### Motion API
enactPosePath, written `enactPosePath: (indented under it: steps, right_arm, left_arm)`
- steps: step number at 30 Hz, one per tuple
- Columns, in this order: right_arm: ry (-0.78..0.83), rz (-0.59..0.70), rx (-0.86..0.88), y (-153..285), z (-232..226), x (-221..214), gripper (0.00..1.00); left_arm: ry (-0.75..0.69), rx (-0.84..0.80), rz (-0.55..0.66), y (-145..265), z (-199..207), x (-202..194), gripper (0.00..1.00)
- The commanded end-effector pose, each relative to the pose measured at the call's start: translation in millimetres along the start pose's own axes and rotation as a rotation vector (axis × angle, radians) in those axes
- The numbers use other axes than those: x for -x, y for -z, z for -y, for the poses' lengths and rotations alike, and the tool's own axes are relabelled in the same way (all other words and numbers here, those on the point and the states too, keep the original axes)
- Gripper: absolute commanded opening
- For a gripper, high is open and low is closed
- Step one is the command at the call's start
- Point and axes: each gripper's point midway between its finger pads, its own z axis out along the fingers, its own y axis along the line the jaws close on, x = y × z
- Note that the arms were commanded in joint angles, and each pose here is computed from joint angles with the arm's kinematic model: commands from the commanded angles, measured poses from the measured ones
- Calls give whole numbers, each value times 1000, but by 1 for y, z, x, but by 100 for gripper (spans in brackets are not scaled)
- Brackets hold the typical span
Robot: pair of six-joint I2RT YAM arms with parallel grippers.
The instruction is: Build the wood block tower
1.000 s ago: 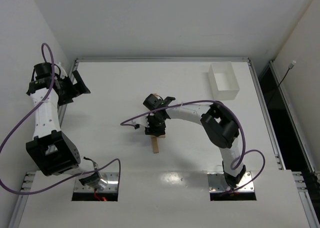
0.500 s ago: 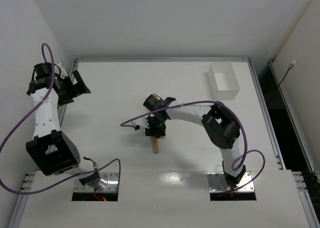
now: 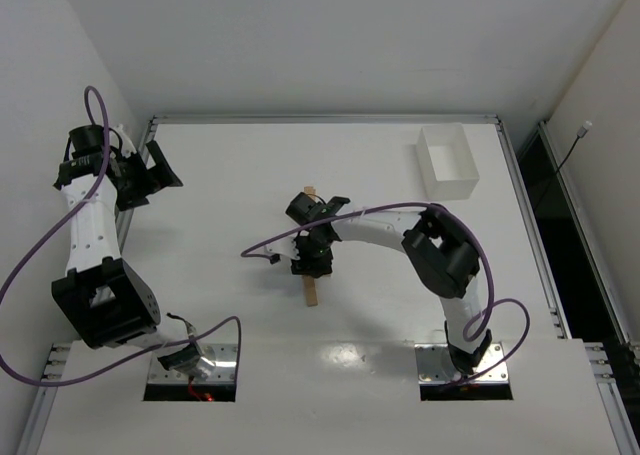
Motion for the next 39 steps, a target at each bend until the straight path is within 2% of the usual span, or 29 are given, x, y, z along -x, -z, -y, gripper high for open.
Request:
enactPosePath:
  steps: [1,4,8,23,25,29,34,35,37,38,39]
  right_arm:
    - [29,11,-44,5,4,10,45]
    - [28,-7,-55,1,4,9,45]
    - [21,-6,-85,1,11,11,39]
    - [-17,-73,-100,-13,14,-6,39]
    - [-17,-73,-100,-13,14,-6,31]
    - [-37,-72,-101,-13,13,-6,0]
    - [-120,-13,-140,19,14,15,0]
    - [-142,25,-154,39,15,29,0]
    - [-215,99,-195,70,23,57,0]
    - [-330,114,-192,81,18,63,0]
    - [-382,137,-201,94,19,72,0]
  left_arm:
    - [-23,-21,42,7,6,15,100]
    - [-23,-21,42,7,6,15,100]
    - [-20,-20,34,4,5,14,100]
    - [-17,-18,25,0,4,15,100]
    - [-17,-18,25,0,4,15,100]
    - [-23,-17,17,1,3,13,100]
    - [-23,-17,17,2,3,10,100]
    - [-27,-19,28,8,5,7,100]
    - [-31,1,44,11,2,5,100]
    - [-35,10,55,12,1,6,100]
    - [-25,25,57,13,-1,4,100]
